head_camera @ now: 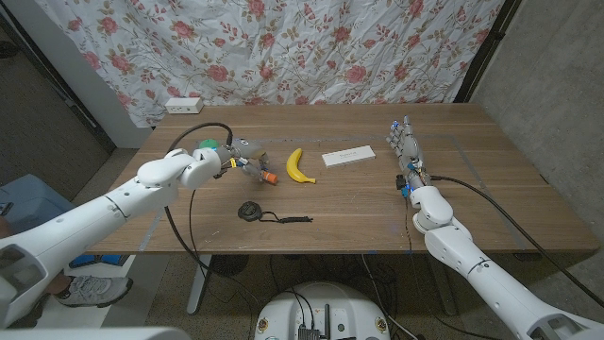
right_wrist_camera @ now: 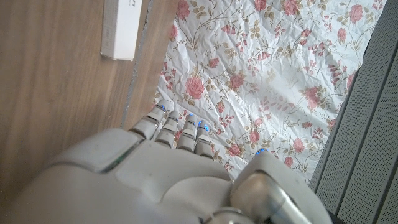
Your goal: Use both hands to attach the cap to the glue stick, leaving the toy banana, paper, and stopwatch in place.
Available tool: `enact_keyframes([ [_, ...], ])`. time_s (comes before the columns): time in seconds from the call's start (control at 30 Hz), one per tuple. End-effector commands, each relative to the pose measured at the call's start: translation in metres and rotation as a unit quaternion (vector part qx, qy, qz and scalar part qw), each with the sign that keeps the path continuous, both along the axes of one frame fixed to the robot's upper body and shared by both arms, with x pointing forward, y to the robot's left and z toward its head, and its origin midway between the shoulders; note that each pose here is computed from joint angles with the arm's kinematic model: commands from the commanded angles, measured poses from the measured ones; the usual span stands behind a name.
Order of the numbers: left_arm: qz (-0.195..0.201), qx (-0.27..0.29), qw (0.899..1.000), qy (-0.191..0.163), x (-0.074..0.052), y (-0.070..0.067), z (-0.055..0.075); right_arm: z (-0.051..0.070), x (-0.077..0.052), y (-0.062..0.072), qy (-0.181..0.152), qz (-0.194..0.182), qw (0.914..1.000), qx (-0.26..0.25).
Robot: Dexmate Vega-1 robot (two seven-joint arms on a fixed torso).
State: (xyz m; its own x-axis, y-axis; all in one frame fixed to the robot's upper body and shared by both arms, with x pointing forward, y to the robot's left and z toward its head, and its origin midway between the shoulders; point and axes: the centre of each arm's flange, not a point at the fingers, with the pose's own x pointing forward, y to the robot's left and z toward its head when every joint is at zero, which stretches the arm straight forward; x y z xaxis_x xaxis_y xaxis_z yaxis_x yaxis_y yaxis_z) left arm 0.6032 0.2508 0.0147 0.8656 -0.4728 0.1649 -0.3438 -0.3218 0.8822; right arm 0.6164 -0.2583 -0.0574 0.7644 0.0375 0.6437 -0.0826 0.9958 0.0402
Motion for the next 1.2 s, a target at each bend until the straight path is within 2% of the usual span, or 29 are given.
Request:
enact_keyframes([
  [0.03, 0.015, 0.012, 1.000, -0.011, 0.005, 0.001, -0.004, 0.001, 0.005, 0.002, 0.003, 0.004, 1.0000, 0.007],
  [0.27, 0.025, 0.021, 0.999, -0.013, 0.005, 0.003, -0.003, 0.000, 0.009, 0.003, 0.004, 0.000, 1.0000, 0.009],
  [0.67, 0.040, 0.009, 0.999, -0.018, -0.007, 0.007, 0.002, 0.003, 0.012, 0.003, 0.006, 0.003, 1.0000, 0.004],
  [1.2, 0.046, -0.031, 0.998, 0.011, -0.017, 0.012, 0.007, 0.001, 0.005, -0.002, 0.005, 0.000, 1.0000, -0.003],
])
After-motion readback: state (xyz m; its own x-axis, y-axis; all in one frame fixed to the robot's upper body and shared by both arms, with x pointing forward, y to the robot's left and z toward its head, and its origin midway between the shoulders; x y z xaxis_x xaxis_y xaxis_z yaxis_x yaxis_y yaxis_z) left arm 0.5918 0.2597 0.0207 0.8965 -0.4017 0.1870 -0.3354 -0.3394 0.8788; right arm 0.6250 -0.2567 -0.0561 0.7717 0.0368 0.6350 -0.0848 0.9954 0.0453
